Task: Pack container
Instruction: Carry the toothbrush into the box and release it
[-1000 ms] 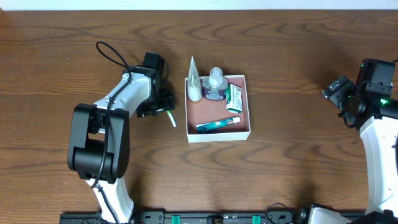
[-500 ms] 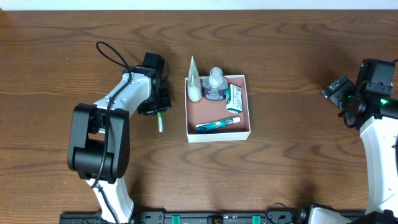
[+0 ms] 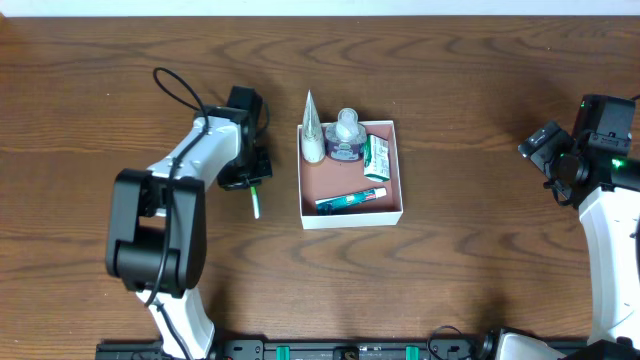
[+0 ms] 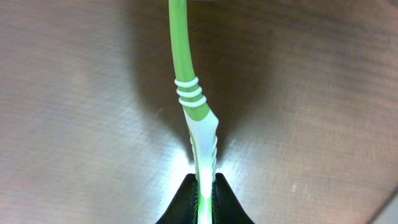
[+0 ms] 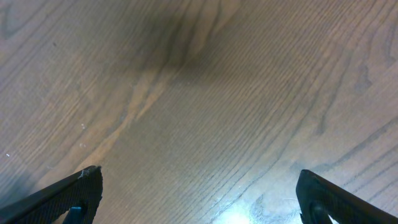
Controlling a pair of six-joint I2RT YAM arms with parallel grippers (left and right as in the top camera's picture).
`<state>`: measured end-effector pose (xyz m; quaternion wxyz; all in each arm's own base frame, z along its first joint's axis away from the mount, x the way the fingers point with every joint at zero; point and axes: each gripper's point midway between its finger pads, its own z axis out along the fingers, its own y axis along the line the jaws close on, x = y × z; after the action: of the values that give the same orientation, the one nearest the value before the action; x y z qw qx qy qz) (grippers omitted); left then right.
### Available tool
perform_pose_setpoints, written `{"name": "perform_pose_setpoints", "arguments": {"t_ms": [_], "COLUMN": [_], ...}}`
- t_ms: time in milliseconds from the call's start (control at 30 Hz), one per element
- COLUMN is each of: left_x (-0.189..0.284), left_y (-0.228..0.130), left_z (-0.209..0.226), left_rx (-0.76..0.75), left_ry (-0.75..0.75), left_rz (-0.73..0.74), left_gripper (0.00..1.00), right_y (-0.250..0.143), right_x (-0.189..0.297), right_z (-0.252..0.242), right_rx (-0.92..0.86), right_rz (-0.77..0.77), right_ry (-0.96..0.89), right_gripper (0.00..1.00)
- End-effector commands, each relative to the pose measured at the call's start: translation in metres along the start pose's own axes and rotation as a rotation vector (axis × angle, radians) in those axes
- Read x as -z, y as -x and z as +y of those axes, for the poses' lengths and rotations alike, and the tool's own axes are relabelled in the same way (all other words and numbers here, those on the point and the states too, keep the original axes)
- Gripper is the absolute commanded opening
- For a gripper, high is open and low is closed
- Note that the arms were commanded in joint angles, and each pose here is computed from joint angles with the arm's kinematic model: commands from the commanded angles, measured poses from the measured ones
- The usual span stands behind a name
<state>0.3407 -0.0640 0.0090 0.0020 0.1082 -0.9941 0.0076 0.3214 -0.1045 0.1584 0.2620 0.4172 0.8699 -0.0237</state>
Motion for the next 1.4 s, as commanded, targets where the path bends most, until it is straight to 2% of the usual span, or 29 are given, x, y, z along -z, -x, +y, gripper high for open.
{"name": "perform_pose_setpoints", "arguments": {"t_ms": [0,233,467,600,767,1000,1200,1367], "left_x": [0.062,0.173,0.272,0.302,0.295,0.253,0.207,0.170], "left_y": [0.023,0.016,-0.029,-0.053,-0.076,-0.091,-0.095,-0.092], "left_z": [0.004,-0.002,-0.058,-0.084,-0.112,-0.151,-0.175,-0.180], "left_rx": [-0.015,-0.151,-0.508,-0.631,-0.943,-1.280,-1.487,-1.551], "left_ry": [-0.045,-0.148,-0.415,-0.507,-0.462,-0.408,-0.369,-0.342], "left_rz": [-0.152,-0.436,-0.713,-0.800,-0.833,-0.758,-0.656,-0.551], "left_gripper": [0.06,0.06,0.06,0.06,0.06,0.06,0.06,0.06], "right_y": [0.005,0.005,0.005,0.005,0.005,0.005,0.005,0.005], "right_x": [0.001,0.001,0.001,0.001,0.001,0.001,0.001,0.001], "right_z": [-0.001,-0.001,-0.001,-0.001,-0.001,-0.001,-0.001,-0.001], "right_rx": [0.007,0.007,0.007,0.007,0.007,0.007,0.007,0.007], "right_rz": [-0.012,-0.012,-0.012,-0.012,-0.012,-0.012,-0.012,-0.012], "right_ry": [-0.007,-0.007,-0.007,-0.007,-0.007,-0.007,-0.007,-0.007], "right_gripper": [0.99,0.99,0.99,0.99,0.99,0.99,0.99,0.99]}}
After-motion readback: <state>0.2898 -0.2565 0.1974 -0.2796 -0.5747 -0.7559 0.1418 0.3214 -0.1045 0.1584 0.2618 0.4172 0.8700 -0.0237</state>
